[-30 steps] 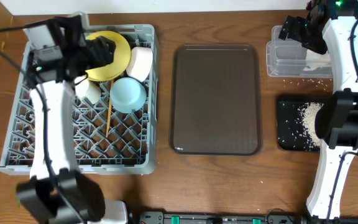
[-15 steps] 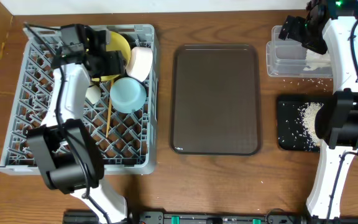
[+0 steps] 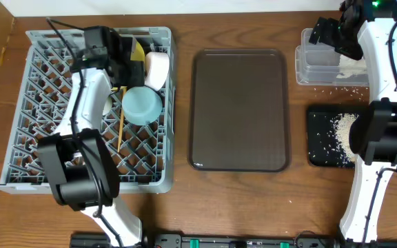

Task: Sort waste into correct bins and load items into the dishwasher

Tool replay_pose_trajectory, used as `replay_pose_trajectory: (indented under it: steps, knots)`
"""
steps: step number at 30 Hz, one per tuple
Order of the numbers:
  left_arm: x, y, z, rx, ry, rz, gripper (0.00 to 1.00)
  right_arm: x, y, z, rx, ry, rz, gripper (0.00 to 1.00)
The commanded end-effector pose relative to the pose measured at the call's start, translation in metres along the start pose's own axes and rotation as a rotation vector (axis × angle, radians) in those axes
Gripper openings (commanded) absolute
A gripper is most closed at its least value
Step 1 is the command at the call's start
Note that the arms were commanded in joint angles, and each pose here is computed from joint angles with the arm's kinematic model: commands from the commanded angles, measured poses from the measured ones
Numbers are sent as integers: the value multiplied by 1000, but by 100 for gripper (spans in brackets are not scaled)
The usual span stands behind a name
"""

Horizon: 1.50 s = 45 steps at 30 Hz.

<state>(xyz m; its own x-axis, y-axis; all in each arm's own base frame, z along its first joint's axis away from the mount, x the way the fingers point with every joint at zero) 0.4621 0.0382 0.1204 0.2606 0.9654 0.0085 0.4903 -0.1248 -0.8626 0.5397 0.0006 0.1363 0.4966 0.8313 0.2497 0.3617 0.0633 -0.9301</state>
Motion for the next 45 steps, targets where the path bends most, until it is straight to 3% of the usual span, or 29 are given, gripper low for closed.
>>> replay_pose_trajectory:
  steps: [1,5,21,34,45]
  knots:
    - [12,17,14,70,16,-67,59,5,-10,-4,-27,-23,-4,99]
    - [19,27,22,109,14,-105,56,5,-10,-3,-27,-23,-4,99]
    - [22,19,12,62,-92,-130,15,5,-10,-4,-27,-23,-4,99]
    - [20,-14,-8,-29,-139,-139,8,5,-10,-4,-28,-23,-4,99]
    - [-9,-35,-31,-146,-127,42,8,4,-10,-4,-27,-22,-4,99]
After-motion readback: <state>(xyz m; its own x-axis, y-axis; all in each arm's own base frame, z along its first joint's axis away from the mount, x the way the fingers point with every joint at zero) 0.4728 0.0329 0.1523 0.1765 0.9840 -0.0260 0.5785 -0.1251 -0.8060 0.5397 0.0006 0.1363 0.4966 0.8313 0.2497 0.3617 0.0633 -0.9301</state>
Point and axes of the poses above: each gripper's point midway between its finger pads, its own y axis out along the fingers, its own x axis along the line the jaws close on, z = x × y, the point moved 2 cm from there along -y, back along the fingers, and after that the axes turned 11 degrees about y, right-handed, at the moved point
